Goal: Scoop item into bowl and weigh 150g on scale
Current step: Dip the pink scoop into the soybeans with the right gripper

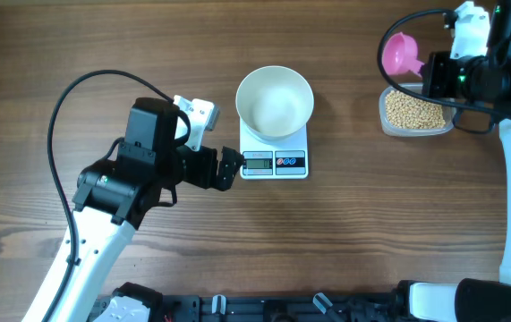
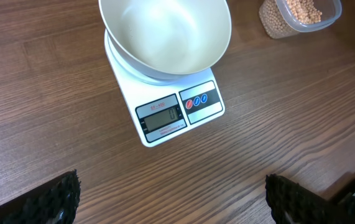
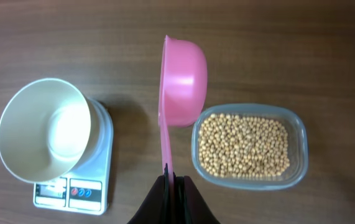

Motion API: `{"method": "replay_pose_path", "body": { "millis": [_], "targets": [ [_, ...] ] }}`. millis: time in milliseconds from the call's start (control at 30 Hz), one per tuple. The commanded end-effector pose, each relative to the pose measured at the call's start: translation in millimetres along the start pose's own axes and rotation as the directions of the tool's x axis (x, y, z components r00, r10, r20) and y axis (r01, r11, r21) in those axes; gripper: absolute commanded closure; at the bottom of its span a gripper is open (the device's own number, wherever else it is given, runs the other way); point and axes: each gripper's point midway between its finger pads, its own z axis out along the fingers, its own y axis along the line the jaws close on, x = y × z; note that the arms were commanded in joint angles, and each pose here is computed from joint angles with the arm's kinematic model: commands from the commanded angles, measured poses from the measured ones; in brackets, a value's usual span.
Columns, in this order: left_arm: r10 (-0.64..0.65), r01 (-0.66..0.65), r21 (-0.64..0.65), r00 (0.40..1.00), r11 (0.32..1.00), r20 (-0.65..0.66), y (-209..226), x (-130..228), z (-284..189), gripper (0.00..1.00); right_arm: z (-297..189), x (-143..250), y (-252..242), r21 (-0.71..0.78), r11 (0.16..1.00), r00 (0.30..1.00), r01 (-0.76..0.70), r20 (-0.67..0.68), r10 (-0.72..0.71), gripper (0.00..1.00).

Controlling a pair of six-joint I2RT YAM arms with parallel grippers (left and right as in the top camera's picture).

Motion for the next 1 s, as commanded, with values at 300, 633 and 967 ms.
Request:
{"method": "replay_pose_path", "body": {
  "millis": [300,633,967],
  "targets": [
    [-0.008,0.008,0.005,1.0,1.0,0.006,0,-1,-2,0.0,-9,-30,-2,0.022,1.0,0.992,0.021,0.124,-0.024,0.96],
    [-0.008,0.008,0.005,1.0,1.0,0.006,0,-1,-2,0.0,-10,-22,-22,0.145,0.986,0.993,0.077,0.077,-0.089,0.96],
    [-0.008,0.008,0.006,1.0,1.0,0.006,0,-1,-2,0.0,-17,15,-56,0.325,0.93,0.983,0.17,-0.117,-0.139,0.96]
  ]
}}
